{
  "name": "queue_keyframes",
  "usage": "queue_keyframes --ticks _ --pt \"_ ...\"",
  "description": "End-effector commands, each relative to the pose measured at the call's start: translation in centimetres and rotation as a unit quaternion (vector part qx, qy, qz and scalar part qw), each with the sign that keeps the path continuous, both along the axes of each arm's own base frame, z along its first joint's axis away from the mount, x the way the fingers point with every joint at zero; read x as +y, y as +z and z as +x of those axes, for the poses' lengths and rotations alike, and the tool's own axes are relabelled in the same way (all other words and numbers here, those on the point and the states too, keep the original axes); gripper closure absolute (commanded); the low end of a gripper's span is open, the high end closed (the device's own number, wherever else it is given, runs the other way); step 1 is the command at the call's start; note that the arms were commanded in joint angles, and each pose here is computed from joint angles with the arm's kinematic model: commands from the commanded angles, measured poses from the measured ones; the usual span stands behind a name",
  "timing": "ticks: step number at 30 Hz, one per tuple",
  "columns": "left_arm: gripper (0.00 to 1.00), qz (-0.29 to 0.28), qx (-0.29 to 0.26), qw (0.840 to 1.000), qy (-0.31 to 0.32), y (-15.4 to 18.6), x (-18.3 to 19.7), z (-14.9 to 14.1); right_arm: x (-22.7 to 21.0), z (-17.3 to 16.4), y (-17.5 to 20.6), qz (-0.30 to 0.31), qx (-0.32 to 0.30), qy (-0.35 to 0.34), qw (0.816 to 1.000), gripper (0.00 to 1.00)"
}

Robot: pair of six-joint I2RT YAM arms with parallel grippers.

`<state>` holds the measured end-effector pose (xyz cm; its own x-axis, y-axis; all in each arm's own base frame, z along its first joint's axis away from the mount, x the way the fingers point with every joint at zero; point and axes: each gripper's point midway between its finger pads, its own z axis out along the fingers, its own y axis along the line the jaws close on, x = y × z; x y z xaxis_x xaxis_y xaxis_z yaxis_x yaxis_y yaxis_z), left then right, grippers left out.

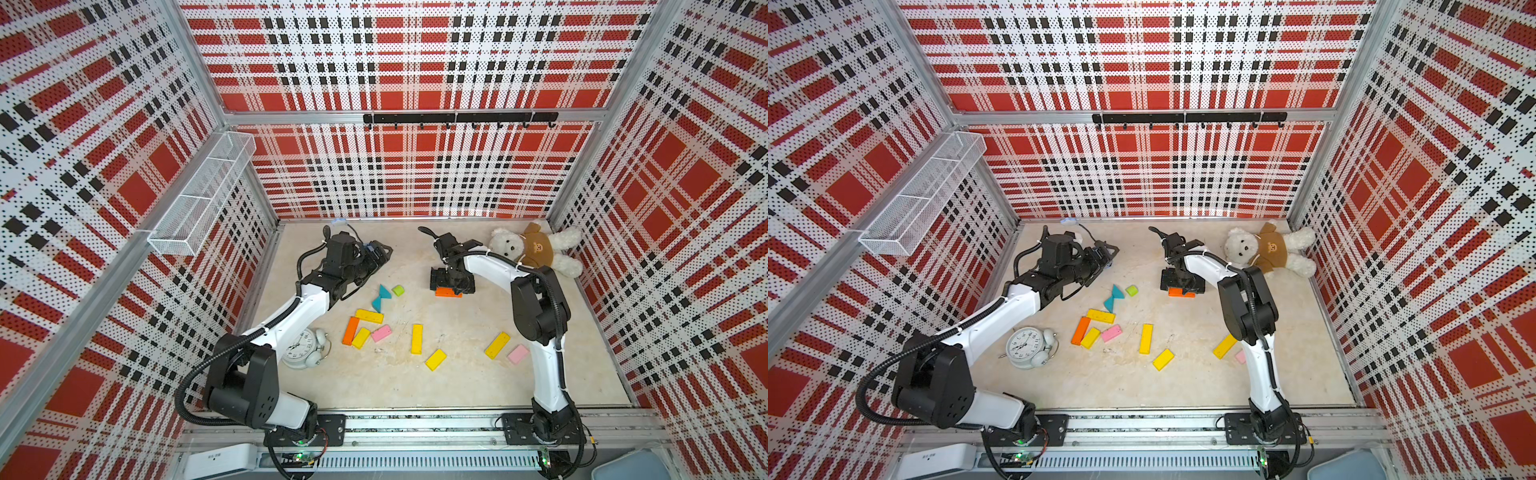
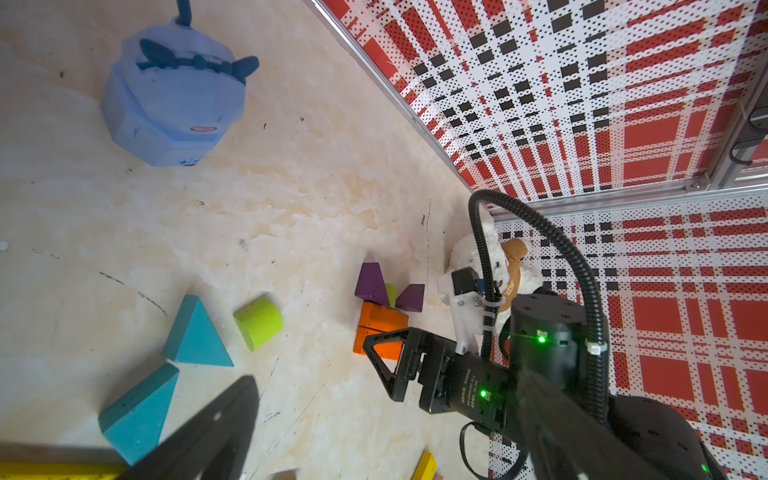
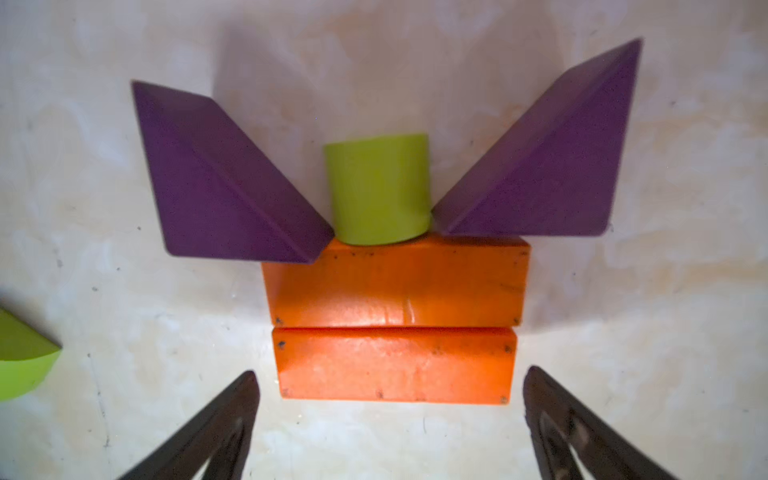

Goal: Assemble a carrot with building blocks
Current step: Assemble the building block at the center of the board, then pick up the building block from the center of the board.

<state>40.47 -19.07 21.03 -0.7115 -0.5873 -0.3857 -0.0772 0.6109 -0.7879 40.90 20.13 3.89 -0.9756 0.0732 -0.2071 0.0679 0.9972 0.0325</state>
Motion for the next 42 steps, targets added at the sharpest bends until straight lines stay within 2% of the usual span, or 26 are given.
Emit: queue_keyframes --ticks 1,5,9,12,17,19,25,31,37,42 --pt "0.0 -0.007 -0.008 1.0 -0.004 0.4 -0.3 -0.2 -0.3 0.3 2.1 -0.002 -0.019 0.004 1.0 0.0" --pt "0.01 -0.006 -0.018 1.0 -0.004 1.0 -0.2 -0.2 -0.2 -0.1 3.9 -0.008 -0.035 0.02 0.999 0.0" --pt "0.0 -0.01 -0.029 1.0 0.001 2.0 0.5 -0.1 1.5 -1.0 7.5 -0.007 -0.077 0.071 0.994 0.0" --pt "0.01 -0.001 -0.045 0.999 0.017 3.2 1.6 -0.1 4.7 -2.5 9.9 0.011 -0.114 0.165 0.98 0.0" --pt "0.0 0.065 -0.071 0.99 0.105 6.1 7.3 -0.1 10.6 -6.0 12.2 0.032 -0.146 0.295 0.944 0.05" --pt "0.01 0.055 -0.06 0.99 0.114 6.6 9.0 -0.9 12.4 -7.2 12.7 0.032 -0.15 0.332 0.931 0.08" --pt "0.01 0.037 0.032 0.986 0.161 1.8 16.3 -6.4 18.1 -10.0 13.4 0.059 -0.166 0.415 0.893 0.11" --pt "0.01 0.035 0.077 0.971 0.225 -3.0 21.6 -11.3 23.3 -11.2 11.3 0.097 -0.161 0.458 0.869 0.16" --pt "0.0 0.06 0.097 0.963 0.245 -4.8 23.0 -12.5 27.2 -12.2 9.4 0.109 -0.152 0.49 0.851 0.22" --pt "0.0 0.04 0.103 0.966 0.236 -5.9 23.1 -12.3 29.1 -12.4 8.1 0.119 -0.143 0.503 0.844 0.22"
